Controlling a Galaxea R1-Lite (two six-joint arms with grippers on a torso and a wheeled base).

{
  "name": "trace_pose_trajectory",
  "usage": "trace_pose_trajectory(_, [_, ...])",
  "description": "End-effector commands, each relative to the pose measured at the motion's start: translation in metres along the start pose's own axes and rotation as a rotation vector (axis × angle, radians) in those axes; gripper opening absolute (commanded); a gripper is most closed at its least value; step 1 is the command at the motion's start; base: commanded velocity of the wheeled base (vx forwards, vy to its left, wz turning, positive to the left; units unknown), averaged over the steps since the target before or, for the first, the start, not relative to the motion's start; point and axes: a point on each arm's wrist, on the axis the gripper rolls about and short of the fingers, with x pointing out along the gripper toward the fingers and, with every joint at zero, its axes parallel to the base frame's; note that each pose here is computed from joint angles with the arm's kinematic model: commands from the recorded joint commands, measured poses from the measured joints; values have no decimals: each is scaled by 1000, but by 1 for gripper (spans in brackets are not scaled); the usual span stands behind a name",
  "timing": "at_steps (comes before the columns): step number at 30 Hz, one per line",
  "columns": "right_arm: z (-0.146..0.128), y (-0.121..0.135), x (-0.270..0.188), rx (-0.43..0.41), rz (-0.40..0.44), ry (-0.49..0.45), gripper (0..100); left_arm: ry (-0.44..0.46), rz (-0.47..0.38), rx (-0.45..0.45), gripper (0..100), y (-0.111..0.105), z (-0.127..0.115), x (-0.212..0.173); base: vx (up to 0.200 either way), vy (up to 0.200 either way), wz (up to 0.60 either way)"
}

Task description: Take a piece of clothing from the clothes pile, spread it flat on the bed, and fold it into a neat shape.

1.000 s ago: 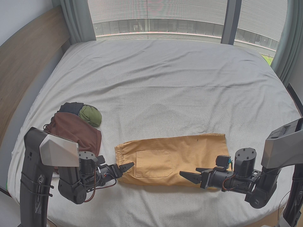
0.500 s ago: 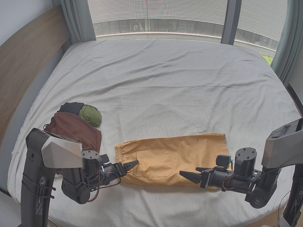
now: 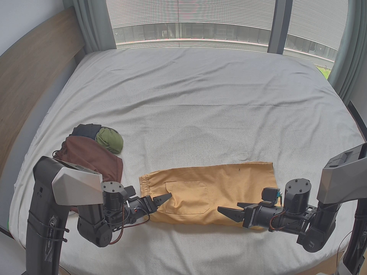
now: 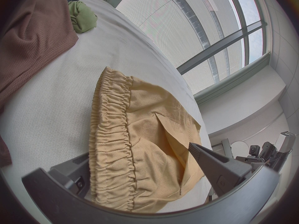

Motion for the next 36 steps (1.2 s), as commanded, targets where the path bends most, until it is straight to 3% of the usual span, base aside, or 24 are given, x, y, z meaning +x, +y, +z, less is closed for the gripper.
trace_pose_trajectory(1, [0,0,0,0,1,0,100,1,1,0,0,0,0,0,0,0,0])
trace_pose_trajectory(14, [1,-2,0,2,-4,-5,100,-9,17,-10,0,3,2,-3,0,0,0])
trace_pose_trajectory(21, [2,-3,1,3,-6,-7,100,-83,28,-22,0,-2,30,-29,0,0,0])
trace_pose_trajectory(36, [1,-3,2,4,-8,-4,100,-117,46,-49,0,7,50,-61,0,0,0])
